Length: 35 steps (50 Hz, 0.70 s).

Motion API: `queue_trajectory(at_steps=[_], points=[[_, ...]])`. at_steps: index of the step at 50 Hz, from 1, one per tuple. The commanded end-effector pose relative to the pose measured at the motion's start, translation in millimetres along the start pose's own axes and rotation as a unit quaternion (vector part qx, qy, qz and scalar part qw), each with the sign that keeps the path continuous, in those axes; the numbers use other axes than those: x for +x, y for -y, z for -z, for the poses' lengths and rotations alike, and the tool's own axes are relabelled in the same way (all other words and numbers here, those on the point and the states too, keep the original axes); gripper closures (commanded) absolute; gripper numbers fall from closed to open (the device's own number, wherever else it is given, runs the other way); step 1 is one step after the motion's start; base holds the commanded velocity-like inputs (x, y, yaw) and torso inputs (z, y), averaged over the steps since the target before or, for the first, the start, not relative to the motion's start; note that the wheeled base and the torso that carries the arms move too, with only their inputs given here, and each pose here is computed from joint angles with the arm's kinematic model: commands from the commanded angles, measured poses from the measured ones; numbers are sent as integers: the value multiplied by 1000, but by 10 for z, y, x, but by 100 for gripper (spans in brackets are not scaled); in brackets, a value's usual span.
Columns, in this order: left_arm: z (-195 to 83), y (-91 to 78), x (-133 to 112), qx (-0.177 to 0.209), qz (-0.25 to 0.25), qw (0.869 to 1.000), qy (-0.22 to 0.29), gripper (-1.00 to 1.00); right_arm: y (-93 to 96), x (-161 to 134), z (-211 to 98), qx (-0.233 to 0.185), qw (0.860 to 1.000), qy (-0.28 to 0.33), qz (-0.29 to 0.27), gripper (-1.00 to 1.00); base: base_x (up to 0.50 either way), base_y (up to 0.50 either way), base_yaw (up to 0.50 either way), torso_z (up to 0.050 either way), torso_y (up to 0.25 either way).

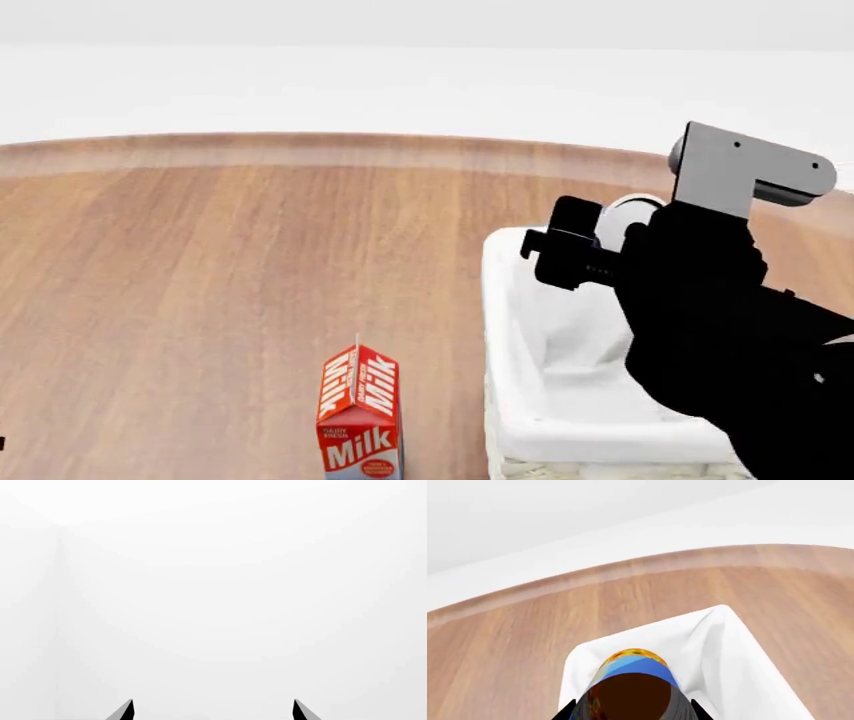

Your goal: Pick up the alphabet soup and the tomato sauce, and put them in the basket.

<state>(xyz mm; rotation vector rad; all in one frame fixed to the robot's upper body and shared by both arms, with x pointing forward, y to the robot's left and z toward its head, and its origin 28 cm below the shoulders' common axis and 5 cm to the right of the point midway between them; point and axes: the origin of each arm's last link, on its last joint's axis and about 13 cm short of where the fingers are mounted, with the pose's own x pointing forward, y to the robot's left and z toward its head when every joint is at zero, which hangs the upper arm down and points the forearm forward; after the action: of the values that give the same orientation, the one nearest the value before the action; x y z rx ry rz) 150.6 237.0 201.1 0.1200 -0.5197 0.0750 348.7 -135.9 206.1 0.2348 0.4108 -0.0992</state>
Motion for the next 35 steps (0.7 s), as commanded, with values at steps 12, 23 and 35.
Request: queue_trajectory(at_steps=[12, 23, 35], points=[[17, 7, 5, -2, 2, 1000, -1, -100, 44, 373, 6, -12, 999, 3, 50, 100, 0, 0, 0, 0, 0], [3, -4, 4, -2, 0, 1000, 0, -100, 66, 435, 19, -18, 997, -20, 67, 100, 0, 0, 0, 0, 1], [9, 1, 2, -1, 1, 1000, -1, -100, 151, 498, 20, -27, 995, -58, 72, 100, 0, 0, 0, 0, 1]])
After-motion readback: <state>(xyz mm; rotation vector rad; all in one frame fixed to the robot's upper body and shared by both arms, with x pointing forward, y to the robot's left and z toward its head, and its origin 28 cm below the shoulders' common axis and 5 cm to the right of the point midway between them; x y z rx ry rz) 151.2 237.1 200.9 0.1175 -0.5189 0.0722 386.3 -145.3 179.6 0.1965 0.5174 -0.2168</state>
